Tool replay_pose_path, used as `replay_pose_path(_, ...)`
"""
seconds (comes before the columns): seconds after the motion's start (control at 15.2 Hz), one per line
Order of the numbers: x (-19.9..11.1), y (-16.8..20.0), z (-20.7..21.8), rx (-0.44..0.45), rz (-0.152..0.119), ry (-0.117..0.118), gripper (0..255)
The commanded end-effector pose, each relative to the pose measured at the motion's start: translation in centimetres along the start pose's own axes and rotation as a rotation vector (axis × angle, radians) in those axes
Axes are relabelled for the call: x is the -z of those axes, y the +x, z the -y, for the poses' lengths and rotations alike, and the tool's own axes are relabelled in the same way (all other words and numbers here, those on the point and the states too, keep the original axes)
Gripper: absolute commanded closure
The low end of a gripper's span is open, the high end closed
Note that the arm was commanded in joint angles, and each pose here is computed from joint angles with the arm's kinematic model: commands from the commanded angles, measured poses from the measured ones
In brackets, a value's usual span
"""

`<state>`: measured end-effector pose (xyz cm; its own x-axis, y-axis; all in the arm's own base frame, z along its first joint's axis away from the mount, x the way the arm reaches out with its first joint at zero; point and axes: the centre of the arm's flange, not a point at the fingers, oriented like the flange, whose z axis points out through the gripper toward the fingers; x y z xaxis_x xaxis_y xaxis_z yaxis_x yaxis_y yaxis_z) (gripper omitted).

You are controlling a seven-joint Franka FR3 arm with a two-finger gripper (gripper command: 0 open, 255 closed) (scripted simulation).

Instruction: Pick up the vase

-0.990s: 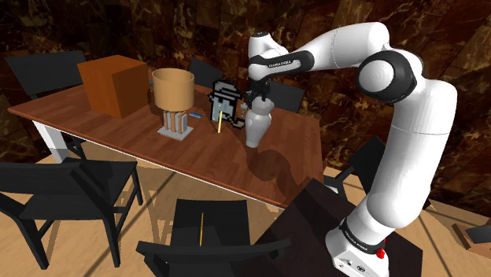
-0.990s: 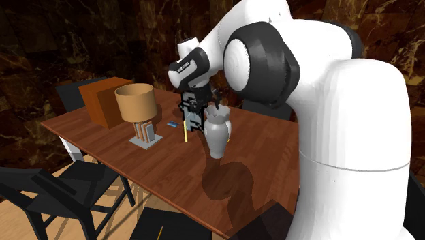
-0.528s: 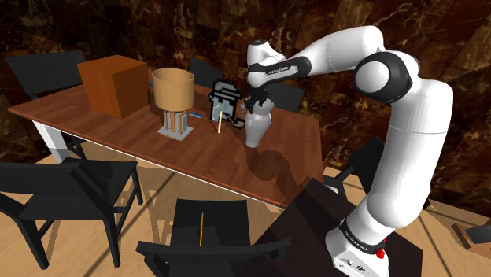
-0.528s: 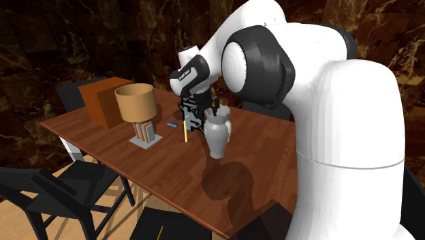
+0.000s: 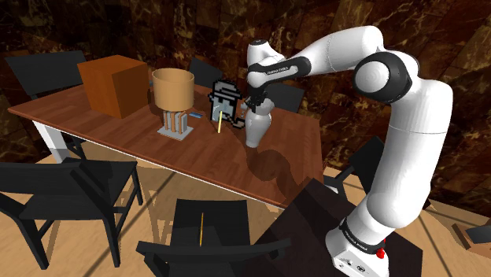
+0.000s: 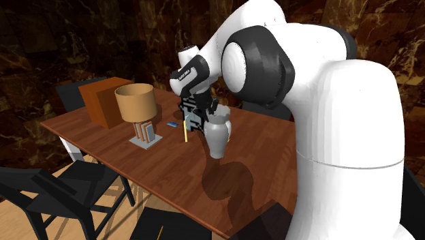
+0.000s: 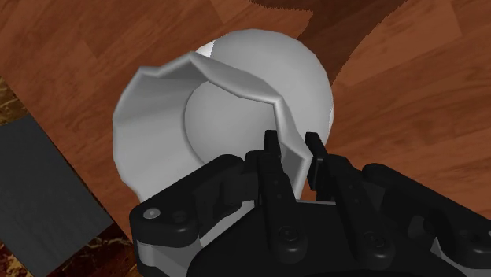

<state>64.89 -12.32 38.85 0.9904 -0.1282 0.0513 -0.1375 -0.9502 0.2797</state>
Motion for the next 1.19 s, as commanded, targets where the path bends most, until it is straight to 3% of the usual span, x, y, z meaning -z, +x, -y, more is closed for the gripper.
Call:
replay_pose_path(0.0, -0.1, 0.0, 0.0, 0.0, 0.001, 0.0, 255)
replay_pose_path(1.12, 7.6, 0.4, -2.2, 0.0, 0.001, 0.0, 255)
